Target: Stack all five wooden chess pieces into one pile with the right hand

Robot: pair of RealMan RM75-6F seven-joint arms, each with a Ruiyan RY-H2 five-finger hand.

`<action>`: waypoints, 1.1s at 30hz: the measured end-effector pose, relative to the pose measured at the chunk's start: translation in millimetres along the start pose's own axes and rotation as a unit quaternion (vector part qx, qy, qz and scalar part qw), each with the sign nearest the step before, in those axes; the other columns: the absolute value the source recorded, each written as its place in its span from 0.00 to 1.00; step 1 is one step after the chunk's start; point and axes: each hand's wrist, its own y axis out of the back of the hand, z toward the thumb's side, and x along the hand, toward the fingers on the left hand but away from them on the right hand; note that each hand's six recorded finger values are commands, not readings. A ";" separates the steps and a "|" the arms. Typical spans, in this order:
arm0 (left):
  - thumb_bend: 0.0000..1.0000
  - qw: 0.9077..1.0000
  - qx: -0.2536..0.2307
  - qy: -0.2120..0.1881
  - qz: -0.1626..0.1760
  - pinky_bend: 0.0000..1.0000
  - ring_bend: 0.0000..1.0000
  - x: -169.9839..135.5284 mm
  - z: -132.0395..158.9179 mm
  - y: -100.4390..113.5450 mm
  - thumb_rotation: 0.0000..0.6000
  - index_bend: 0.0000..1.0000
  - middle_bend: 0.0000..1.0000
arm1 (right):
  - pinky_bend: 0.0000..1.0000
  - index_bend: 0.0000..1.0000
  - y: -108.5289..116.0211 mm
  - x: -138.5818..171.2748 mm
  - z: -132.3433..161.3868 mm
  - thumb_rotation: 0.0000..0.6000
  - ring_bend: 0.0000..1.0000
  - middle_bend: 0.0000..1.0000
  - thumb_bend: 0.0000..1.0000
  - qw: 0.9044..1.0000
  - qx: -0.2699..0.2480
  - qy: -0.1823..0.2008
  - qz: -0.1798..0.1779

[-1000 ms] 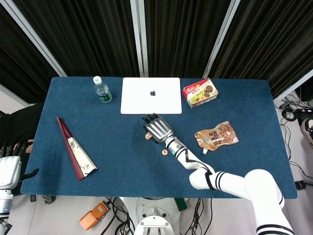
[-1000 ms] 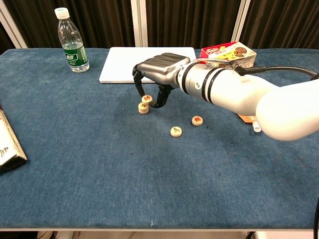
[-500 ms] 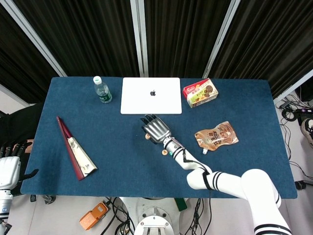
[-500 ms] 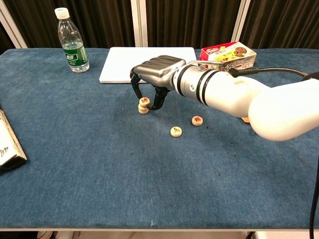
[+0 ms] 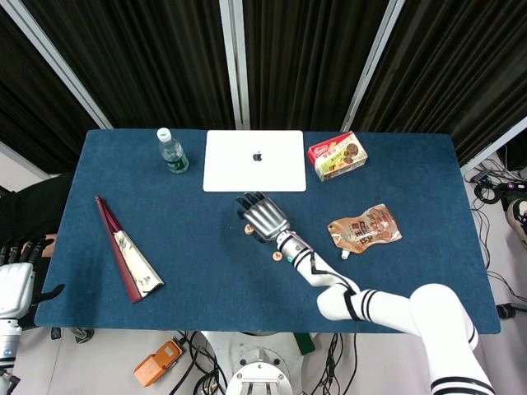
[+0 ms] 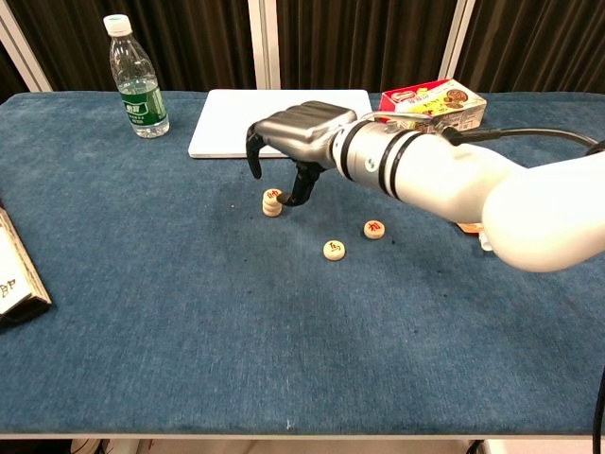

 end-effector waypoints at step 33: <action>0.00 1.000 -0.001 -0.009 0.007 0.02 0.09 2.5 6.2 3.0 1.00 0.18 0.14 | 0.24 0.49 -50.0 95.6 -67.1 1.00 0.19 0.20 0.47 0.999 -0.008 -0.035 0.037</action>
